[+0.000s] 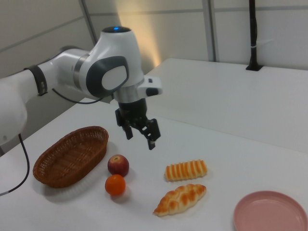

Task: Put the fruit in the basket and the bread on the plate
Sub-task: 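Move the gripper down toward the red apple, then close the gripper on the red apple and lift it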

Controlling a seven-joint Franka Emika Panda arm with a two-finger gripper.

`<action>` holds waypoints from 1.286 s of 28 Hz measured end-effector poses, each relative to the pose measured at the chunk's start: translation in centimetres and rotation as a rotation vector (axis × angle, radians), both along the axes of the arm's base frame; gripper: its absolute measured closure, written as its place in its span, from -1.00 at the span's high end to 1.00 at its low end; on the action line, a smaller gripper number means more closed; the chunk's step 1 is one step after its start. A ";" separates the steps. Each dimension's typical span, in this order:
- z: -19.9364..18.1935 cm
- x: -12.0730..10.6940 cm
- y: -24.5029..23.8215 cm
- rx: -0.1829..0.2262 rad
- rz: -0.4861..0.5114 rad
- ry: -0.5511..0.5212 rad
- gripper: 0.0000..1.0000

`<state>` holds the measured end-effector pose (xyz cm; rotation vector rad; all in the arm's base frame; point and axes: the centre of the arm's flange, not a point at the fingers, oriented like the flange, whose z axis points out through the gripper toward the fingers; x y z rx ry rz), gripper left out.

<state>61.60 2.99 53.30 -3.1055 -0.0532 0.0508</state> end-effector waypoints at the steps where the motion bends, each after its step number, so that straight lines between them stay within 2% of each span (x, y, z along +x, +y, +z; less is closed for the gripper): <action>1: -0.5 0.2 1.1 -0.007 0.006 0.002 1.00; 5: -2.7 0.9 5.6 -0.042 0.019 -0.004 1.00; 9: -5.0 1.2 9.8 -0.100 0.027 -0.012 1.00; 14: -8.1 1.5 13.9 -0.135 0.034 -0.013 1.00; 26: -13.8 0.8 20.0 -0.175 0.060 0.021 1.00; 36: -17.3 0.5 23.5 -0.199 0.054 -0.004 1.00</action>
